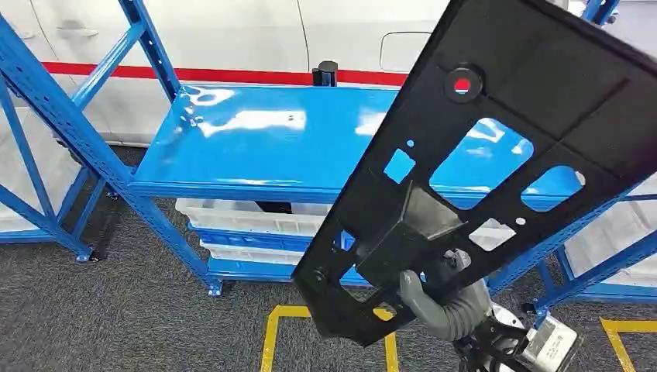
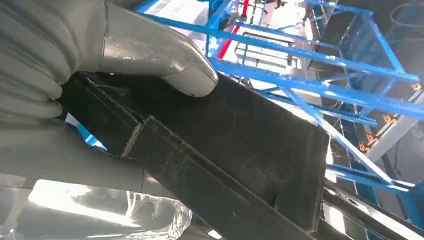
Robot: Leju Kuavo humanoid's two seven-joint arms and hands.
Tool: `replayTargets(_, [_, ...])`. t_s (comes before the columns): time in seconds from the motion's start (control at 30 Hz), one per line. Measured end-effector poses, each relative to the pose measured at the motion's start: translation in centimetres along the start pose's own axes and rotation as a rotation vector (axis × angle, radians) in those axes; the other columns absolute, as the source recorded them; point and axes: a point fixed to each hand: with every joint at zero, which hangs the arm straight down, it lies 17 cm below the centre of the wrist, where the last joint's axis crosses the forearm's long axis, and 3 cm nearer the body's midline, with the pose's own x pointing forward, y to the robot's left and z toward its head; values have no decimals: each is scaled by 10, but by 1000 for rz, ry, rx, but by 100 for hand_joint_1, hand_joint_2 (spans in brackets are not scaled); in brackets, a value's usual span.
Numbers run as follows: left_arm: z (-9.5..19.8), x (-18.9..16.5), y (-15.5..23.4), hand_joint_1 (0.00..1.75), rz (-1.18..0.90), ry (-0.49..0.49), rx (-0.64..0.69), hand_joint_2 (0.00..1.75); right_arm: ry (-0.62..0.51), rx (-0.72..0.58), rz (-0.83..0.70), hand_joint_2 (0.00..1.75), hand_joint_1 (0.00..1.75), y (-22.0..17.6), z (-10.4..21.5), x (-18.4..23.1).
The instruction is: Take the parts from the cabinet and place them on the table.
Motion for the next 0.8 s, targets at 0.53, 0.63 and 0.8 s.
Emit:
replayTargets(0.53, [2,-2,-3,0,3,-1,-13,175,187,-3,-21,175,175,21,63,-40])
replayTargets(0.63, [1,-3,-1,0,1,0,-10,175,206,-3,-53,175,175,23,69,-44])
replayTargets(0.8, [2,-2,-3,0,2,0,-8,175,140,-12,-109,175,175,20,54,-32])
